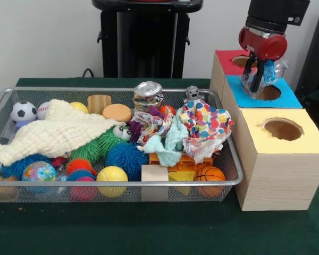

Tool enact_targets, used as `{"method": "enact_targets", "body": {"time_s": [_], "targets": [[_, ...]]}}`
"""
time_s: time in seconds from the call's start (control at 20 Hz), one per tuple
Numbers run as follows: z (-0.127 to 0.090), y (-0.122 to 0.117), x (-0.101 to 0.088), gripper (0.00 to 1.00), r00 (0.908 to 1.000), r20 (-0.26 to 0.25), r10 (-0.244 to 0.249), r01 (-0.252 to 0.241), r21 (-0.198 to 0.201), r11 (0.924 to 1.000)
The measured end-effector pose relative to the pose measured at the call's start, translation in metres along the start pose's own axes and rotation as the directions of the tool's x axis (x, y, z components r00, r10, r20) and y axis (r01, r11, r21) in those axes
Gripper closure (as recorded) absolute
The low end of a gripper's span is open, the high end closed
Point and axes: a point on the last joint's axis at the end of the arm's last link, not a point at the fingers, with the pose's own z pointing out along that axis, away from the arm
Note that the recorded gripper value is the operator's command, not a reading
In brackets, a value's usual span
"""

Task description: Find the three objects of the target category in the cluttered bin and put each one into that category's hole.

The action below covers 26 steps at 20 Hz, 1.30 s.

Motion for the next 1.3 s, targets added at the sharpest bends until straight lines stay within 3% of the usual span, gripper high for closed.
{"method": "enact_targets", "body": {"time_s": [1.3], "targets": [[0.0025, 0.0028, 0.0044, 1.0, 0.9996, -0.019, 0.022, -0.022, 0.0, 0.9998]]}}
